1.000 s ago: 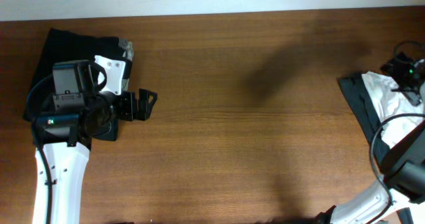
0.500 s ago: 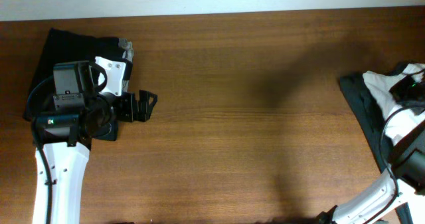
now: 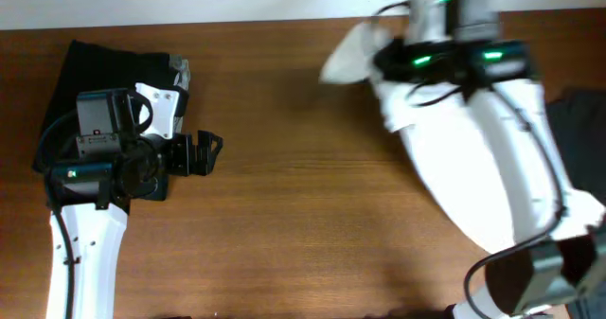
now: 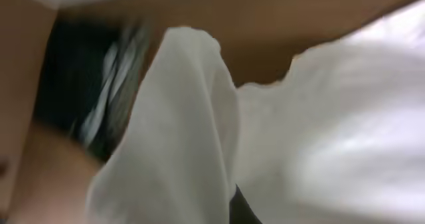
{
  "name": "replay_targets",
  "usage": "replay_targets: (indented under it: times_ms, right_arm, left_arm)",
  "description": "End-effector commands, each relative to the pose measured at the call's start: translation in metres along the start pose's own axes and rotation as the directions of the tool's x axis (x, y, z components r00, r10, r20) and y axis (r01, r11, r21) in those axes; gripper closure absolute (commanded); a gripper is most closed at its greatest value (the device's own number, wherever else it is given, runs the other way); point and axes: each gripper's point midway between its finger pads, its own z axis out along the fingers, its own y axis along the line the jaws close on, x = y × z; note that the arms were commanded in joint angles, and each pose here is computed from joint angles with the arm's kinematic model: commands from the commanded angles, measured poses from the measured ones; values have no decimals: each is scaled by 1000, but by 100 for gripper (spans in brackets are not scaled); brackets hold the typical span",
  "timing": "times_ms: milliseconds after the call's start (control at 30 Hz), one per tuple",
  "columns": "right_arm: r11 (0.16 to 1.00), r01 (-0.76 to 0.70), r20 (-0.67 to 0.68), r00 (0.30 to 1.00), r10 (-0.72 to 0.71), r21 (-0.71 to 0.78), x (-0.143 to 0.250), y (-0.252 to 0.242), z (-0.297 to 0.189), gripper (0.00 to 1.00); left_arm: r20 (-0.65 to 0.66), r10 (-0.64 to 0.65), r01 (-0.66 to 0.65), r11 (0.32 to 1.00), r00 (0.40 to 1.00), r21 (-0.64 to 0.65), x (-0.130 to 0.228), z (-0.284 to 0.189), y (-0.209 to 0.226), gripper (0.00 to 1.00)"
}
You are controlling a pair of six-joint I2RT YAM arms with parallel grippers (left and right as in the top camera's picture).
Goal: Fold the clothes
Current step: 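Drag the white T-shirt leftward to the table center with the right gripper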
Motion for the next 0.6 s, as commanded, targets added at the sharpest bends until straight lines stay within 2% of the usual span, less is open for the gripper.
replay_targets:
  times_ms: [0, 67, 200, 267, 333, 433, 567]
  right_arm:
    - [969, 242, -176, 953, -246, -45, 69, 80, 43, 59]
    - [944, 325, -174, 934, -311, 54, 78, 88, 45, 37]
    - [951, 286, -67, 958, -280, 114, 45, 73, 10, 31]
    - [962, 225, 12, 973, -229, 158, 21, 49, -22, 28]
    - [965, 183, 59, 979, -196, 186, 10, 33, -45, 28]
    - [966, 138, 96, 982, -162, 219, 6, 17, -73, 27]
    - [964, 114, 52, 990, -130, 240, 20, 8, -83, 24]
  left_arm:
    - [78, 33, -24, 993, 996, -112, -13, -29, 7, 1]
    - [122, 54, -34, 987, 991, -155, -17, -45, 8, 1]
    - [173, 75, -49, 988, 982, -149, -22, -62, -1, 1]
    - [157, 80, -69, 995, 984, -69, -25, -46, -13, 1]
    - [115, 93, -89, 995, 989, -37, -27, -22, -18, 1]
    - [24, 142, -143, 989, 990, 42, -28, 41, -37, 1]
    - [-65, 198, -190, 975, 978, 113, -18, 139, -52, 2]
